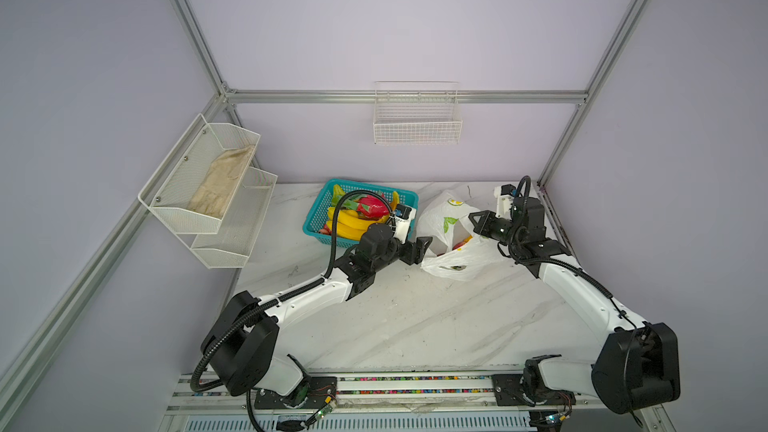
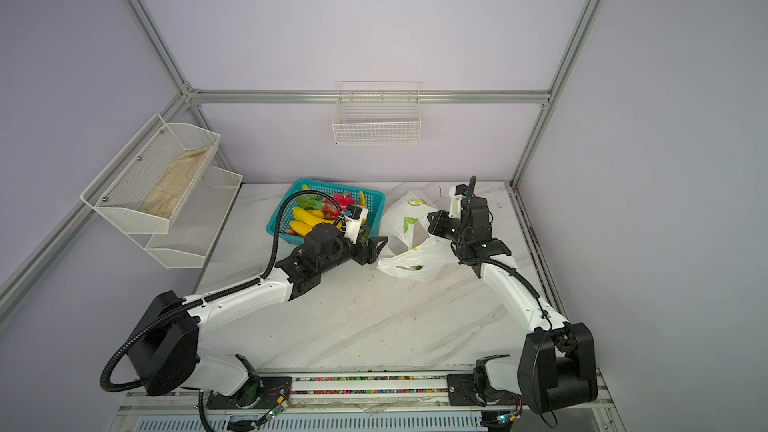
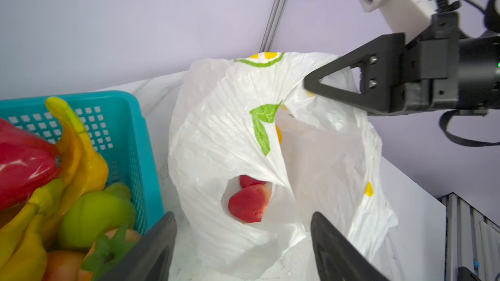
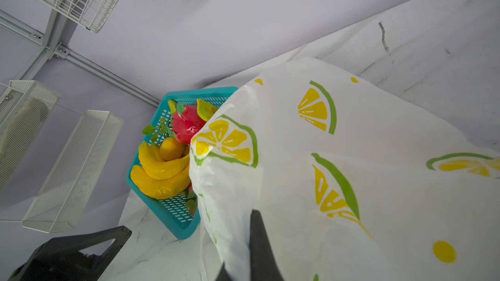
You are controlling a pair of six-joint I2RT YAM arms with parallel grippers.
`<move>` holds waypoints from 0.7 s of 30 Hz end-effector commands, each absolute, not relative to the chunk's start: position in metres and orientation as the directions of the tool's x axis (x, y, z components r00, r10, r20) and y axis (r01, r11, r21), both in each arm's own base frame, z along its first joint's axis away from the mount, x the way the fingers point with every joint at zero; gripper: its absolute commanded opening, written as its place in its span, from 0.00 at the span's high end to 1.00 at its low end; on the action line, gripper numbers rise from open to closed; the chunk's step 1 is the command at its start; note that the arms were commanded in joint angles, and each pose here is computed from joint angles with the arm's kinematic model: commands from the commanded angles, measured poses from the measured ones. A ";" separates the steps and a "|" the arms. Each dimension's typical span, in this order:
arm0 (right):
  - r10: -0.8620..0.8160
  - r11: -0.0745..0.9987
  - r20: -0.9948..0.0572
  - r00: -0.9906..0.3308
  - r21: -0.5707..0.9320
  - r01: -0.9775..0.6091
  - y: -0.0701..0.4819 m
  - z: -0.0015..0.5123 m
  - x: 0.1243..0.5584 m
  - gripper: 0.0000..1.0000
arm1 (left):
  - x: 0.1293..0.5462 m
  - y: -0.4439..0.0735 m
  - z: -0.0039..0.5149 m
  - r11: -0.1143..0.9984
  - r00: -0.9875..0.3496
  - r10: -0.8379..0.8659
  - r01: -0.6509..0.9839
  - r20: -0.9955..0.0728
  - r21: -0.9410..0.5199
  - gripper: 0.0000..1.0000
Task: Place the fake fruits into the plastic bag and tie a complex knot
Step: 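Withdraw the left gripper from the bag back over the basket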
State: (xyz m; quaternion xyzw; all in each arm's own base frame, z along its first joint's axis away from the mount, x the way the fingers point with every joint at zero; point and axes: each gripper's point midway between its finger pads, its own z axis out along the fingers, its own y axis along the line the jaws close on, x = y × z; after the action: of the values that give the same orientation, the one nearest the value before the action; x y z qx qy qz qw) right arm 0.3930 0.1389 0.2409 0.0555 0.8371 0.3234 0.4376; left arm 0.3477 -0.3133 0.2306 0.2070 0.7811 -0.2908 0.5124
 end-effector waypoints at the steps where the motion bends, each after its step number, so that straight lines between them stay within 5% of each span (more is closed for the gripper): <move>1: 0.359 0.809 -0.731 -0.581 0.554 -0.197 0.134 0.253 0.398 1.00 | 0.346 -0.314 0.212 0.757 -0.457 0.055 0.599 -0.888 -0.261 0.23; 11: 0.351 0.819 -0.733 -0.583 0.542 -0.187 0.131 0.249 0.394 1.00 | 0.361 -0.334 0.205 0.741 -0.488 0.070 0.609 -0.870 -0.283 0.24; 21: 0.338 0.828 -0.744 -0.576 0.526 -0.194 0.129 0.252 0.390 1.00 | 0.412 -0.292 0.250 0.797 -0.420 0.008 0.551 -0.907 -0.248 0.27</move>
State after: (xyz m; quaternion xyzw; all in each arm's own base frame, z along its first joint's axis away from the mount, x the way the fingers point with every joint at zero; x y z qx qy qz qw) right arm 0.3925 0.1336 0.2381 0.0462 0.8438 0.2996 0.4429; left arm 0.3850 -0.2992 0.1807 0.1854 0.8402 -0.2506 0.4437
